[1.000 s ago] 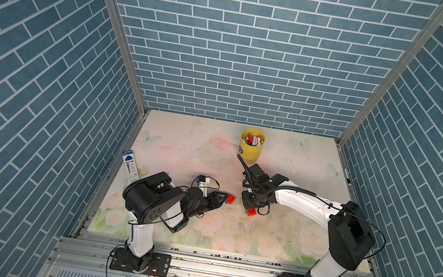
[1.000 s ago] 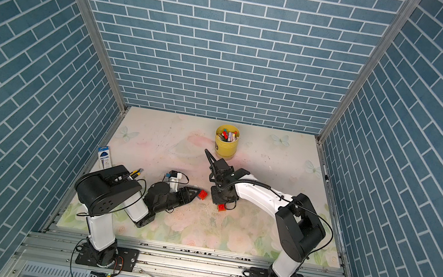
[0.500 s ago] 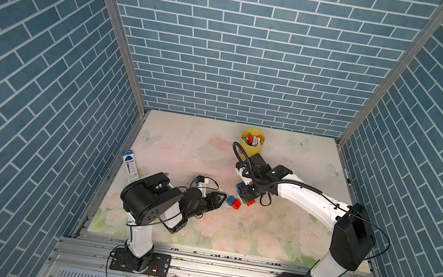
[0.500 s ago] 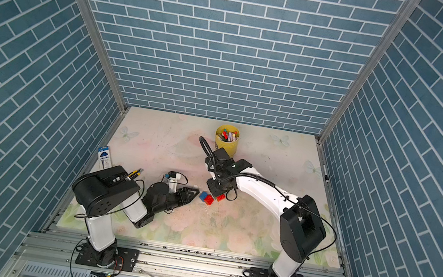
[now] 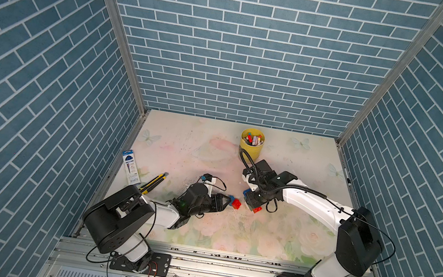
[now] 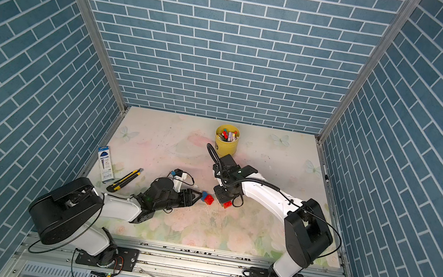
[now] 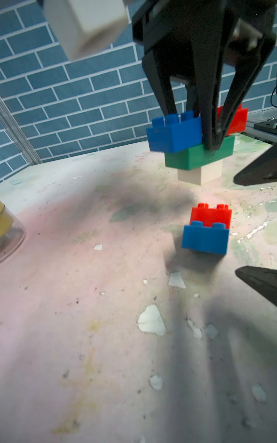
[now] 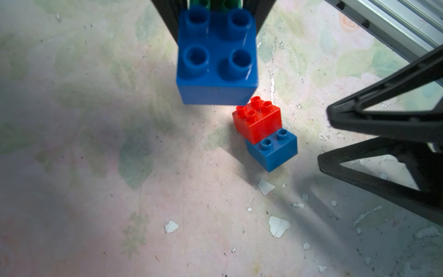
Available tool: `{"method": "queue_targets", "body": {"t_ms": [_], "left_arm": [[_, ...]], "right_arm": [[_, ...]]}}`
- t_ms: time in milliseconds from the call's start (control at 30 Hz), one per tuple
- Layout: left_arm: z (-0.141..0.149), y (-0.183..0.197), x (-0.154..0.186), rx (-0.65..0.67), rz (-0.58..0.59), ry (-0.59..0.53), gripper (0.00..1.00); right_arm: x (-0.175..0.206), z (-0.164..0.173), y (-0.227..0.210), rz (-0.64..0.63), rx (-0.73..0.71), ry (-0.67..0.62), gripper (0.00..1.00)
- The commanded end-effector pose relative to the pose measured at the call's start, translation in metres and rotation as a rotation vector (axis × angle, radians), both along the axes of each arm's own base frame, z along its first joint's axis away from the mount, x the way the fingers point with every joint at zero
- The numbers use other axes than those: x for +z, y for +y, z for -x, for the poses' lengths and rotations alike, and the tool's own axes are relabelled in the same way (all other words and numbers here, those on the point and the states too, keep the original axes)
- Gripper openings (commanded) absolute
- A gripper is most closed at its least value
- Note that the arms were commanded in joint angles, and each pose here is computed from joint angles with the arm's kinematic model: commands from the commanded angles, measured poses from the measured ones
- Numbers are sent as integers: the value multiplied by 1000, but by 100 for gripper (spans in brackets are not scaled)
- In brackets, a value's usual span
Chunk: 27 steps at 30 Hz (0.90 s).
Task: Assemble the letter y with lego
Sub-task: Adjust the lego brick at the center of the board.
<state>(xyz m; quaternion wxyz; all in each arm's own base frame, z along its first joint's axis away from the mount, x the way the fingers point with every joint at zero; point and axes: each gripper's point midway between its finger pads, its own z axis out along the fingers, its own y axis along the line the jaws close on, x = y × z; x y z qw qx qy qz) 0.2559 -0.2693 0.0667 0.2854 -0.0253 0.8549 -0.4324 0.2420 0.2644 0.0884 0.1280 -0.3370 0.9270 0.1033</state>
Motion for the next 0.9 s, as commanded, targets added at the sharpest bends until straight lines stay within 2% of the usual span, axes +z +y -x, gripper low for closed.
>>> {"method": "queue_targets", "body": {"t_ms": [0, 333, 667, 867], "left_arm": [[8, 10, -26, -16, -120, 54, 58], [1, -2, -35, -32, -98, 66, 58], [1, 8, -59, 2, -177, 116, 57], [6, 21, -73, 39, -224, 157, 54]], "right_arm": [[9, -1, 2, -46, -25, -23, 18], [6, 1, -2, -51, -41, -21, 18], [5, 5, 0, -73, -38, 0, 18], [9, 5, 0, -80, -41, -5, 18]]}}
